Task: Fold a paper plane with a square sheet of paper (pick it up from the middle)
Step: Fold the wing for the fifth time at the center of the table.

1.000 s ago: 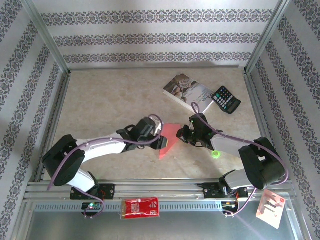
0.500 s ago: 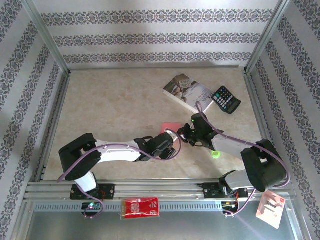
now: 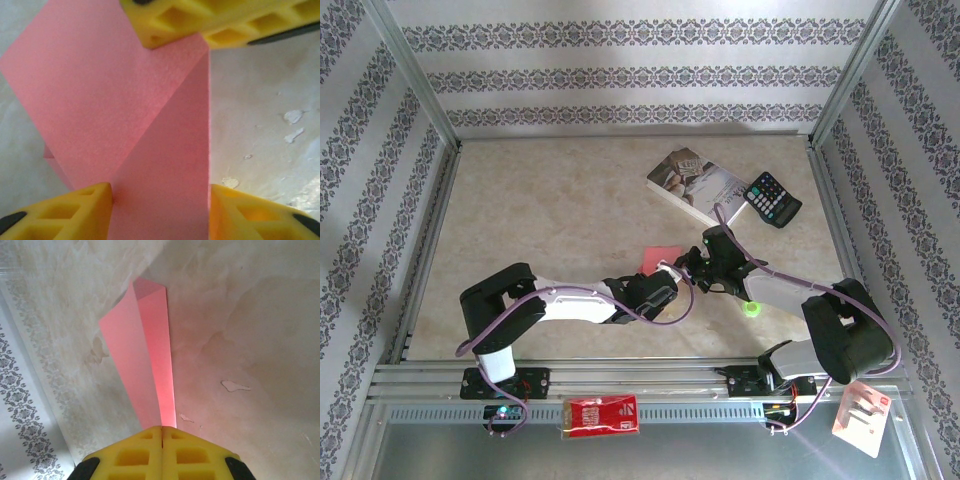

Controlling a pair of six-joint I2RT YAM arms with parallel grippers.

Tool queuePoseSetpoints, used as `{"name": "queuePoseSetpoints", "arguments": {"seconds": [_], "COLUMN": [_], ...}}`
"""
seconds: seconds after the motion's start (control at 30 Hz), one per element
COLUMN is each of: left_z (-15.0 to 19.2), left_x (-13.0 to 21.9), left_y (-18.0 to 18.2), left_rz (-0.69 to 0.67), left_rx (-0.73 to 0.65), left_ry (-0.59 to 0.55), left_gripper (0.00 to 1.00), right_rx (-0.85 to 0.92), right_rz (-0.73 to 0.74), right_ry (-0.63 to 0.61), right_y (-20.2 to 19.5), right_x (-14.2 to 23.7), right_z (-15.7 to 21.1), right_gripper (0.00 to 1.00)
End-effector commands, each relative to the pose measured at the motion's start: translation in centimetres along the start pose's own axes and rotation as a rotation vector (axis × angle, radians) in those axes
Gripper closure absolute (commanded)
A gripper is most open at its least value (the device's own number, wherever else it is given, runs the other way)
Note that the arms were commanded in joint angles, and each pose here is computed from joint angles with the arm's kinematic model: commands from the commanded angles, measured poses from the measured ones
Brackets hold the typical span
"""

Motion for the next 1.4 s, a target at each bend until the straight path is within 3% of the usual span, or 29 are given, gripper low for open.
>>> {"name": "queuePoseSetpoints", "arguments": {"seconds": [0.0,0.27,1.1,1.37], "left_z": [-0.5,-1.1,-1.2,-1.1], "left_x": [0.3,1.1,1.2,1.6], "left_y": [-0.4,-0.4,-0.4,0.5], "left_rz": [-0.024,-0.005,0.022,0.047], "left_rx": [-0.033,-0.018,0.054,0.135], "left_ry": [-0.011,-0.024,-0.030,-0.043], "left_gripper": [0.54,0.58,0.90,0.98], "right_rx": [0.016,0.013,0.014,0.056], "right_rz": [-0.026,-0.019,-0.016,-0.038], "right_ry": [0.004,0.012,0.015,-0.015], "right_y": [0.7,0.4,0.0,0.5], "right_x": [-0.1,-0.5,-0.9,0.1], "right_z": [0.0,0.0,0.2,-0.4], "right_gripper": [1.00,1.00,1.00,0.82]}}
Point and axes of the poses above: each hand's point on the last joint's axis, 136 mm out from that joint toward the fingers, its own x axis back along the fingers, its own y axis along the line the jaws close on, z = x × y, the point moved 10 cm from there along x, back along the fingers, and after that the axes turned 15 degrees about x, right-handed, at the moved point
